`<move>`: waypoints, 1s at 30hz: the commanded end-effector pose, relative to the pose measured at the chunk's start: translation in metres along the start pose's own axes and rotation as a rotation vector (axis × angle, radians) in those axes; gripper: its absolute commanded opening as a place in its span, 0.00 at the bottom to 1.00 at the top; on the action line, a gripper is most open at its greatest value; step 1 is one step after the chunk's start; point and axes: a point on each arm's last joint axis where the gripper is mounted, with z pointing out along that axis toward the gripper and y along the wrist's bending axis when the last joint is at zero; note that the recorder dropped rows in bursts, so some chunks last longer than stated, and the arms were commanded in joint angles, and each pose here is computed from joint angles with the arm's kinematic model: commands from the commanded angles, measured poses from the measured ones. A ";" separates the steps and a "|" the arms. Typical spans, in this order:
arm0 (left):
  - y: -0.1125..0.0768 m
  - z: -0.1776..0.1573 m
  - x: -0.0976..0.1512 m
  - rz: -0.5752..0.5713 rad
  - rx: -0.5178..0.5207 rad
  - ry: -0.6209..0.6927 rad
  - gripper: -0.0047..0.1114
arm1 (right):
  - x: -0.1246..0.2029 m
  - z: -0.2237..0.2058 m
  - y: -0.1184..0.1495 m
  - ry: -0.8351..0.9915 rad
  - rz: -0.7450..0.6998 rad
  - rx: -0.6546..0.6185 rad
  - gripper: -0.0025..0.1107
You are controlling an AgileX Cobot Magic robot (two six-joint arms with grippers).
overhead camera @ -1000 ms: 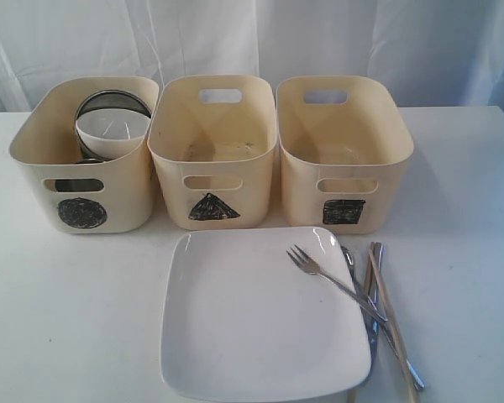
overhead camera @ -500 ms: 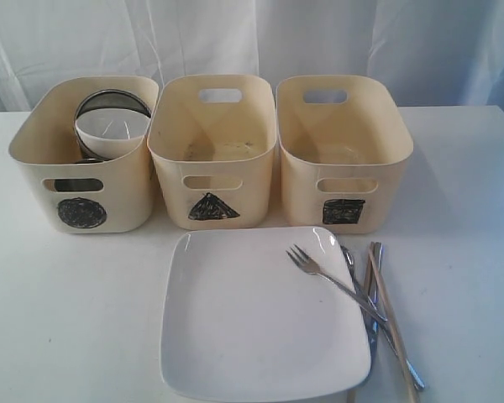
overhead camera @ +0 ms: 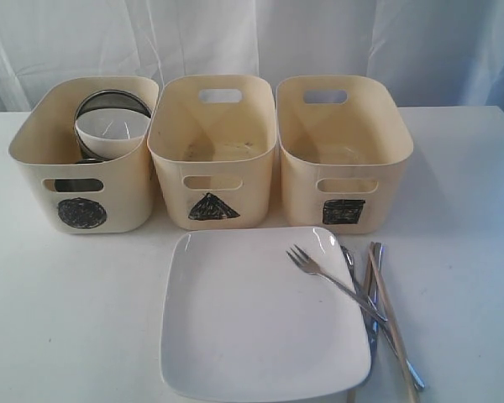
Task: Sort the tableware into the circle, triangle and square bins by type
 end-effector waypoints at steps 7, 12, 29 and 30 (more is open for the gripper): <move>0.016 0.007 0.029 -0.128 -0.191 0.124 0.04 | 0.001 0.000 0.000 -0.009 -0.006 -0.001 0.02; 0.020 0.013 0.051 -0.224 -0.262 0.192 0.04 | 0.001 0.000 0.000 -0.009 -0.006 -0.001 0.02; 0.017 0.035 0.131 -0.416 -0.391 0.301 0.04 | 0.001 0.000 0.000 -0.009 -0.006 -0.001 0.02; 0.017 0.035 0.131 -0.420 -0.389 0.299 0.04 | 0.001 0.000 0.000 -0.009 -0.006 -0.001 0.02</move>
